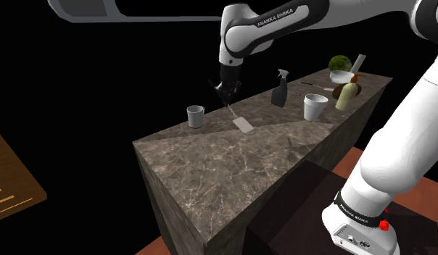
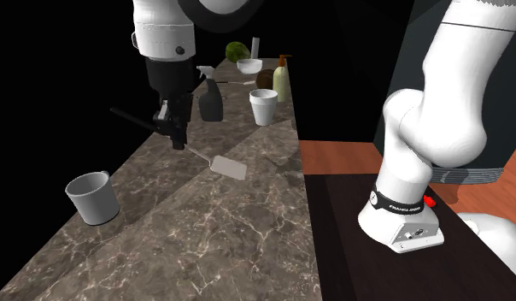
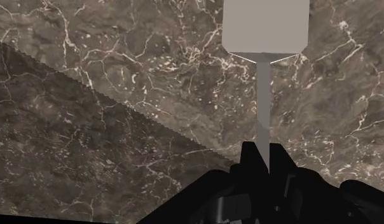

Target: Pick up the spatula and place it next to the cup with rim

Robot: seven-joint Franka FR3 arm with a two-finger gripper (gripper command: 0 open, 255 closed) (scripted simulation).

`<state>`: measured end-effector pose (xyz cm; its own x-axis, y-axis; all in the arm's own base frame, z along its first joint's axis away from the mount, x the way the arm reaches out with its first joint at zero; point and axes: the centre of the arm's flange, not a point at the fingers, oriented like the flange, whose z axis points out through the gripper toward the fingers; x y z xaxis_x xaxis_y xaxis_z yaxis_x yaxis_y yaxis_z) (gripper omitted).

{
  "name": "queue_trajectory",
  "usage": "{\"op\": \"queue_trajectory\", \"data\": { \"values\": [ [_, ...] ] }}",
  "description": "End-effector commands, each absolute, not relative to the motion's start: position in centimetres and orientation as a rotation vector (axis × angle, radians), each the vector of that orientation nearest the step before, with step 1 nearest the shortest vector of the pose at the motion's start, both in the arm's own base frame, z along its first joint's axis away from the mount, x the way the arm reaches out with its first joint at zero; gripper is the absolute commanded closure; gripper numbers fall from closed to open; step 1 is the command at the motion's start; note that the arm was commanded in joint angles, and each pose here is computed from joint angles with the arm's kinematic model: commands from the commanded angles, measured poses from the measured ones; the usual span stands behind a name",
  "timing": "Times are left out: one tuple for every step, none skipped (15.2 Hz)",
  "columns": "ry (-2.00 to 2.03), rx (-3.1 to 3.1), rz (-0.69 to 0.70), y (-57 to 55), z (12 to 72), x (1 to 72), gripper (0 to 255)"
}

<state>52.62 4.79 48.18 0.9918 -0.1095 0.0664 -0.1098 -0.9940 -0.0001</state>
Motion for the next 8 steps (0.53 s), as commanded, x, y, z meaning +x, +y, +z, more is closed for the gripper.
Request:
{"op": "queue_trajectory", "data": {
  "values": [
    [-0.171,3.132,0.104,2.5,48.3,51.4,255],
    [-0.171,3.132,0.104,1.3,48.3,50.8,255],
    [-0.171,3.132,0.104,0.2,48.3,50.2,255],
    [-0.171,3.132,0.104,-1.0,48.3,49.5,255],
    [-0.171,3.132,0.104,-2.2,48.3,48.9,255],
    [-0.171,3.132,0.104,-3.3,48.3,48.2,255],
    [-0.171,3.132,0.104,-4.5,48.3,47.6,255],
    [-0.171,3.132,0.104,-5.6,48.3,46.9,255]
  ]
}}
